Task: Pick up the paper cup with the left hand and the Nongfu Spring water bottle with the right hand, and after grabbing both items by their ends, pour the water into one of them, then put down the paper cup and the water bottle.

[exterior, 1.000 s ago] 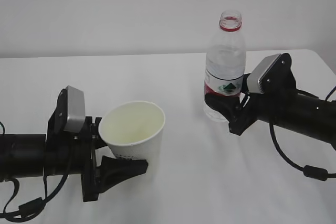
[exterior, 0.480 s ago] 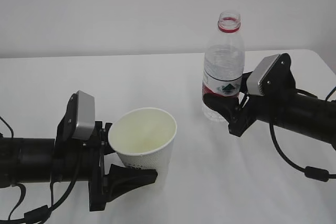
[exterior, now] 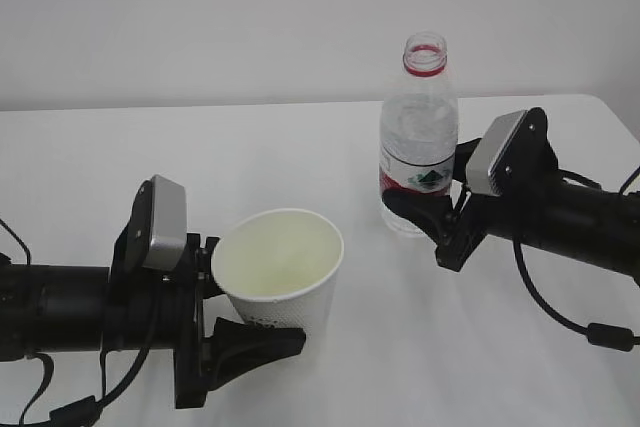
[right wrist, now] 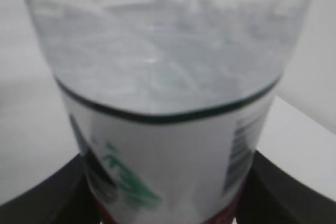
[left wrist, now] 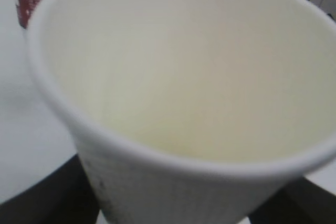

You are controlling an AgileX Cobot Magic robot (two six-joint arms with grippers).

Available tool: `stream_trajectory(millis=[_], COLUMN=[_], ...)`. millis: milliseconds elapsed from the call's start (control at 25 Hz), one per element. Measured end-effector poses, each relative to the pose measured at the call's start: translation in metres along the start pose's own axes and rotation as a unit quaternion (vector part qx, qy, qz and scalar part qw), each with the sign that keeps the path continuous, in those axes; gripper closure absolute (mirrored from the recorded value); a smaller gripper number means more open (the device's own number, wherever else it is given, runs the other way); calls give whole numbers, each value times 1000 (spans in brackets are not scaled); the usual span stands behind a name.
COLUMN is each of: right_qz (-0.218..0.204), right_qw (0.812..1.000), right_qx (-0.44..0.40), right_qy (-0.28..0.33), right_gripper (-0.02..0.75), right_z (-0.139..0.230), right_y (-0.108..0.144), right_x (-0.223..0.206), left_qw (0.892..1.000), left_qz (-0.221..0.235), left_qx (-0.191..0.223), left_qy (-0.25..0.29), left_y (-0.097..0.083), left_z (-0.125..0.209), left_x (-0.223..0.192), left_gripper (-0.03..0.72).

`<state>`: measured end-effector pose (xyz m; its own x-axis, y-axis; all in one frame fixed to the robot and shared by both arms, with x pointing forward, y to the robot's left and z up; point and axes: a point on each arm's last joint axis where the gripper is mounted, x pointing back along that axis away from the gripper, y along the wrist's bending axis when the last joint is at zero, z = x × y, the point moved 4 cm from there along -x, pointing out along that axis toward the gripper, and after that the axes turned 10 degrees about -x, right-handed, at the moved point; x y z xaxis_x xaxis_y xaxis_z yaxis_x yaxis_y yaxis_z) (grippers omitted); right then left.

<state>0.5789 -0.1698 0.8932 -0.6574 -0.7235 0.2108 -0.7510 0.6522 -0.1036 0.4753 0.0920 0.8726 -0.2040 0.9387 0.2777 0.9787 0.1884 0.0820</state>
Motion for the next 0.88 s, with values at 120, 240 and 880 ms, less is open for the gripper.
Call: stream_trajectory(millis=[120, 240, 880], right_qz=[-10, -13, -18], right_qw=[1000, 999, 992], right_qx=[24, 34, 119], right_qy=[2, 2, -31], right_gripper=[251, 251, 251], right_z=[0, 1, -30], right_y=[2, 3, 5], right_x=[0, 0, 8], left_qw=[1000, 1000, 999], left_qz=[12, 18, 35], left_qx=[-3, -3, -7], left_qy=[-1, -3, -5], left_y=[-6, -11, -22], left_z=[-2, -4, -7], left_x=[-4, -8, -16], left_gripper=[151, 151, 151])
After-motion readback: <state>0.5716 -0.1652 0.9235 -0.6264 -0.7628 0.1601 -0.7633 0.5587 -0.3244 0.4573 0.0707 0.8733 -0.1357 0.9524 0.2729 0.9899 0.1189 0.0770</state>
